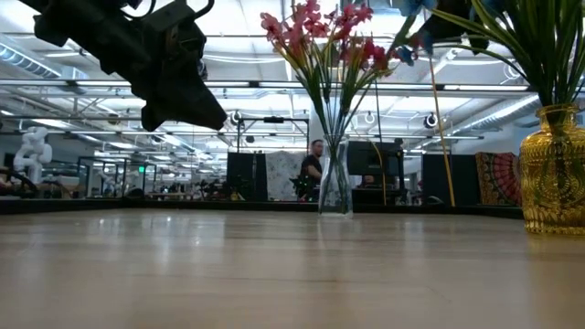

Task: Sort flowers into vase by color
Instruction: Put the yellow flower into the transparent vase

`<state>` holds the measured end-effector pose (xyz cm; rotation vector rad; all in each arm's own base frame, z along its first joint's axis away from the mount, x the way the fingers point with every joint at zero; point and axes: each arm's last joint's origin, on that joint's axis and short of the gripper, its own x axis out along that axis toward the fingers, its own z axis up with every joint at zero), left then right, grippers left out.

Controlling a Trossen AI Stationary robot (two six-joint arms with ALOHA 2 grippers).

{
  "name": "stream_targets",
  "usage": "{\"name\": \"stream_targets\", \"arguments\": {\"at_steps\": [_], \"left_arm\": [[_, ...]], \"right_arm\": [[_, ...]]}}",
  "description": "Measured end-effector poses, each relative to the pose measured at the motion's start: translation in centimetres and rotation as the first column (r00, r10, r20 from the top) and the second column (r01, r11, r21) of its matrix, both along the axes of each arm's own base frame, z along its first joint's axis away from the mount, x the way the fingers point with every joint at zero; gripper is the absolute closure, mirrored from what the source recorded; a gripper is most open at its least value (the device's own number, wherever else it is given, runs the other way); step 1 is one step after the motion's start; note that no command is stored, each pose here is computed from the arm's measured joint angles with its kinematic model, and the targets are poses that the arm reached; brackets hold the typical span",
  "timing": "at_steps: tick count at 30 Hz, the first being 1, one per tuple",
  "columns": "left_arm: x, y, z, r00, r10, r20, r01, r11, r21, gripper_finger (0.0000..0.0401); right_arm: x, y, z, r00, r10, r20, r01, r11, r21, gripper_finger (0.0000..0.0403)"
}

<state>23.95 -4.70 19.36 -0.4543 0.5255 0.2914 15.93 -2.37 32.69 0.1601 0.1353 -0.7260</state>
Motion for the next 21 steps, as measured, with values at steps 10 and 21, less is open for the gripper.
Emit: {"name": "stream_targets", "arguments": {"at_steps": [10, 21], "left_arm": [[0.0, -0.1, 0.0, 0.999, -0.031, -0.008, 0.031, 0.999, -0.007, 0.0318], [-0.2, -0.1, -0.3, 0.999, -0.035, -0.036, 0.035, 0.999, -0.007, 0.0318]], "right_arm": [[1.2, -0.5, 0.0, 0.996, 0.091, -0.026, -0.088, 0.992, 0.088, 0.0403], [0.7, -0.6, 3.3, 0.951, 0.247, -0.184, -0.208, 0.956, 0.209, 0.0395]]}}
